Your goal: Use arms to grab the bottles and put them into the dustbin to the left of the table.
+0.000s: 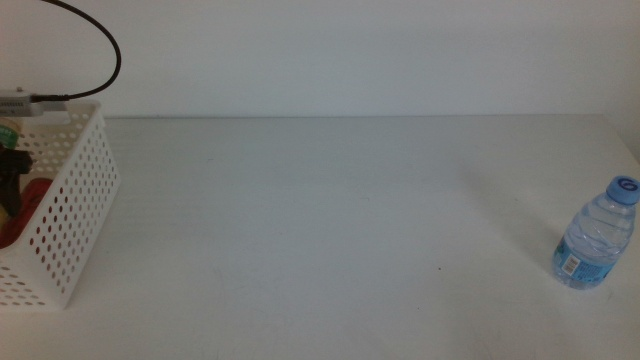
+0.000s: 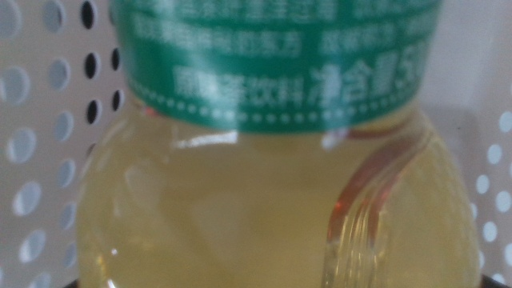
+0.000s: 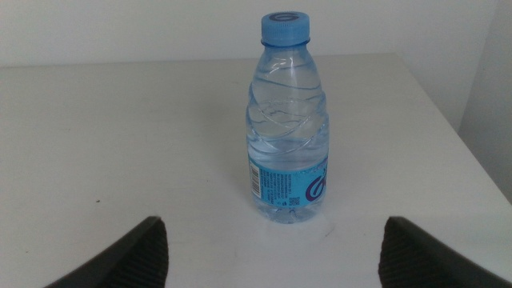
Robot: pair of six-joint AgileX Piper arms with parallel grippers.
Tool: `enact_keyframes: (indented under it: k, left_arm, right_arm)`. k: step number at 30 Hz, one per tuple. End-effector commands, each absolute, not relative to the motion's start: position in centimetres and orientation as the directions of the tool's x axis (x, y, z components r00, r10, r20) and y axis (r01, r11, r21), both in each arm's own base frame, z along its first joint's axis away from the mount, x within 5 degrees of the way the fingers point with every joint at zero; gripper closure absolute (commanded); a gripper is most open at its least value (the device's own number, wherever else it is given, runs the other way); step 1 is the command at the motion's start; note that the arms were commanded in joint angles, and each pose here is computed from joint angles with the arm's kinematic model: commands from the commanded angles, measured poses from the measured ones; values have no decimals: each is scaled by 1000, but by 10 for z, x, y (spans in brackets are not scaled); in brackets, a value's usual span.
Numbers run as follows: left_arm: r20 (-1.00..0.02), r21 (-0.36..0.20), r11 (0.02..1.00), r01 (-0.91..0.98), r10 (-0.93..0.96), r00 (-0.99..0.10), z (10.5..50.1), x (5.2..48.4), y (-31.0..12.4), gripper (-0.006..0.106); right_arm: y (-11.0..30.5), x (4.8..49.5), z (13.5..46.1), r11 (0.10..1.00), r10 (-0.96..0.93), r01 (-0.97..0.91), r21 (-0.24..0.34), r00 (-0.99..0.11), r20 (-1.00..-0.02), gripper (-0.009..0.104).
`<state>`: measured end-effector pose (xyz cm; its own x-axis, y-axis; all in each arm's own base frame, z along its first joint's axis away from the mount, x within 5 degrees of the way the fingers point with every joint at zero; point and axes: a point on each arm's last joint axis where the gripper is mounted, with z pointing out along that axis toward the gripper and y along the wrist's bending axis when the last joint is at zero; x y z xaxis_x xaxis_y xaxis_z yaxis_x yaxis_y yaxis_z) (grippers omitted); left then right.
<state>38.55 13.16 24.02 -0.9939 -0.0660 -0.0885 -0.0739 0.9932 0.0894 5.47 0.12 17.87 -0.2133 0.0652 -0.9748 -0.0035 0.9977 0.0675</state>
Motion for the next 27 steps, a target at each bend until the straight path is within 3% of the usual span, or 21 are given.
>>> enact_keyframes:
  k: [1,10,15,27]
  left_arm:
    - [-178,85,992,-91,-75,-981,273,383,128,73]
    - [-147,71,994,-82,-71,-987,273,384,127,11]
    - [-189,35,992,-125,-116,-975,293,383,120,10]
    - [-361,29,998,-49,-35,-932,361,358,53,10]
  right_arm:
    - [1,54,189,999,53,-3,54,-104,-993,20]
    - [1,54,189,999,53,-3,54,-104,-993,20]
    - [1,54,189,999,53,-3,54,-104,-993,20]
    - [1,54,189,999,53,-3,54,-104,-993,20]
